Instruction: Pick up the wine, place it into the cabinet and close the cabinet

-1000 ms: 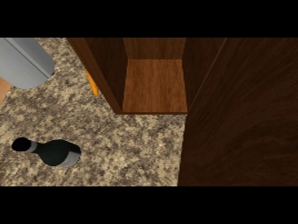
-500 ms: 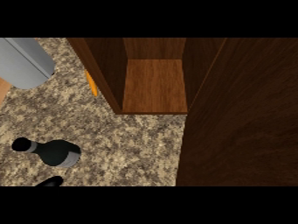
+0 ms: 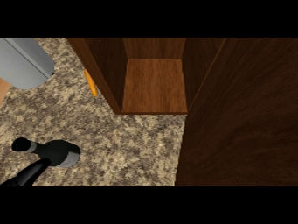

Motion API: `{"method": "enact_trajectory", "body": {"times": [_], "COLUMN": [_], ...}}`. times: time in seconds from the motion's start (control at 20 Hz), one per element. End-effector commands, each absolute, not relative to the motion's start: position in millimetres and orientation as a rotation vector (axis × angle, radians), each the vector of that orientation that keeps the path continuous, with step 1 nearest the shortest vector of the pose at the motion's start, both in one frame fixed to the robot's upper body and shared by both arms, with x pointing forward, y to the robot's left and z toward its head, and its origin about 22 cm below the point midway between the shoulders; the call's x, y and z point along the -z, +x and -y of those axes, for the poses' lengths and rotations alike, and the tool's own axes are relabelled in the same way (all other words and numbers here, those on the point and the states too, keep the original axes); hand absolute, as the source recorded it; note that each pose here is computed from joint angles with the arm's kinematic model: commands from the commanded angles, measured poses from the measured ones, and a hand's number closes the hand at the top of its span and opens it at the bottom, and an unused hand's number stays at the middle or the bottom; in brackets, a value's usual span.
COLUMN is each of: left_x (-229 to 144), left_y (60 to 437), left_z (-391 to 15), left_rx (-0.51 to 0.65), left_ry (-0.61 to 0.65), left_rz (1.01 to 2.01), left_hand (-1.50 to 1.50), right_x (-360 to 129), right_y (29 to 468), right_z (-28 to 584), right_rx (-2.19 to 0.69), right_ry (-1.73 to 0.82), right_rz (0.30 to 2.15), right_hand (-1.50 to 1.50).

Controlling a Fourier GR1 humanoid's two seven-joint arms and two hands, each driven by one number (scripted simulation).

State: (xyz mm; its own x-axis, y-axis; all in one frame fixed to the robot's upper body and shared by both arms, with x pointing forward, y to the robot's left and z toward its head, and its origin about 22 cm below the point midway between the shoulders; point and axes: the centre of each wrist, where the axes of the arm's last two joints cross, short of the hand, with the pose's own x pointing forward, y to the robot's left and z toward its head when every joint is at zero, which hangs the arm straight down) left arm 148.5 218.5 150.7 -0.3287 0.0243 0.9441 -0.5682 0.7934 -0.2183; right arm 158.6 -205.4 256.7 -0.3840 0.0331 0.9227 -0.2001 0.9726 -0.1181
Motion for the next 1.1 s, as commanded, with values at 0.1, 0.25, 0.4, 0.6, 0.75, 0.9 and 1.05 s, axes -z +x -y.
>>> {"method": "enact_trajectory", "body": {"times": [0.1,0.25,0.4,0.6,0.75,0.9,1.05], "left_x": [-140.2,-131.7,-119.4,-93.2,-84.1,-57.5,-39.5], "left_y": [152.3,153.7,151.9,165.8,156.0,149.9,148.0], "left_z": [-230.4,-226.4,-232.6,-233.6,-239.7,-243.9,-233.1], "left_rx": [-0.684,-0.669,-0.662,-0.665,-0.675,-0.679,-0.685], "left_ry": [0.487,0.501,0.513,0.524,0.507,0.519,0.534], "left_rz": [1.814,1.805,1.780,1.716,1.705,1.663,1.665], "left_hand": [-1.50,-1.50,-1.50,-1.50,-1.50,-1.50,-1.50], "right_x": [-266.7,-261.3,-271.7,-282.0,-275.8,-284.3,-277.2], "right_y": [117.5,123.8,124.9,126.8,128.8,119.6,127.6], "right_z": [214.8,218.3,202.4,207.5,212.8,207.8,205.1], "right_rx": [-0.283,-0.285,-0.266,-0.282,-0.257,-0.285,-0.268], "right_ry": [0.196,0.190,0.212,0.197,0.202,0.203,0.192], "right_rz": [1.993,1.990,1.997,2.012,1.995,2.003,2.014], "right_hand": [-1.50,-1.50,-1.50,-1.50,-1.50,-1.50,-1.50]}}
